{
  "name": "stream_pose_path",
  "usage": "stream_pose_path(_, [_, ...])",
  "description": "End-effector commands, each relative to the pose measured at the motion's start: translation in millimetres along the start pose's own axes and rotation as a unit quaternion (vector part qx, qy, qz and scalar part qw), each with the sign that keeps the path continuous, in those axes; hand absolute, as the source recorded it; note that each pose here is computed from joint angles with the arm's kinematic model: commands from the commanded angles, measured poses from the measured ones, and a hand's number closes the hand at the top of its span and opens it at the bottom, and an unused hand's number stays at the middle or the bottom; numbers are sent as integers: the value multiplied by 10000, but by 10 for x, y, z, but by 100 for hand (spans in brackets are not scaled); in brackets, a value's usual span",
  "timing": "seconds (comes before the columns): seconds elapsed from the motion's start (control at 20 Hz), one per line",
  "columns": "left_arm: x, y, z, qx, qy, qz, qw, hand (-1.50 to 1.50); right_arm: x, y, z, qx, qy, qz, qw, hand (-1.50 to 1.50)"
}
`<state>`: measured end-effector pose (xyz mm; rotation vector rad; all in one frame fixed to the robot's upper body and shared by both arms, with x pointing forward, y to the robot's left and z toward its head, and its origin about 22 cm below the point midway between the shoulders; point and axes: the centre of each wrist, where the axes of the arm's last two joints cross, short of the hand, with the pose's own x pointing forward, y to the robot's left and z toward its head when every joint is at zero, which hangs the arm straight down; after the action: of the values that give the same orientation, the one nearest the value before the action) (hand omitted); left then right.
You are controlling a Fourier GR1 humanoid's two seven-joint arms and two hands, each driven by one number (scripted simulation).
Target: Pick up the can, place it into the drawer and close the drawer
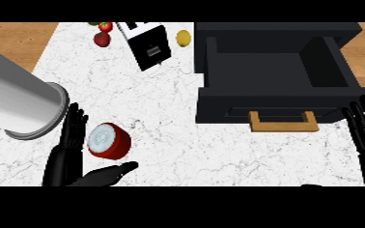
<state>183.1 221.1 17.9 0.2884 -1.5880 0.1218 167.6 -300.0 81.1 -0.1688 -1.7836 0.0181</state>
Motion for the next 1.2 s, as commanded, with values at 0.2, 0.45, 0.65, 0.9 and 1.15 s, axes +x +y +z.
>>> stream_pose_path(0.2, [-239, 195, 10, 151, 129, -108, 9997, -150, -113, 112, 80, -48, 31, 12, 10000, -150])
stream_pose_path(0.45, [-663, 265, 32, 136, 148, -57, 9998, -150, -208, 58, -110, -38, -37, -10, 10000, -150])
stream_pose_path(0.65, [-730, 507, -81, 152, 190, -137, 9996, -150, -212, 60, 115, -88, -63, 51, 9999, -150])
stream_pose_path(0.9, [-791, 445, 73, 119, 301, -43, 9995, -150, -192, 102, 208, -80, -57, -21, 10000, -150])
stream_pose_path(1.15, [-950, 390, 30, 164, 344, -39, 9993, -150, -62, 6, -29, -122, -116, 72, 9998, -150])
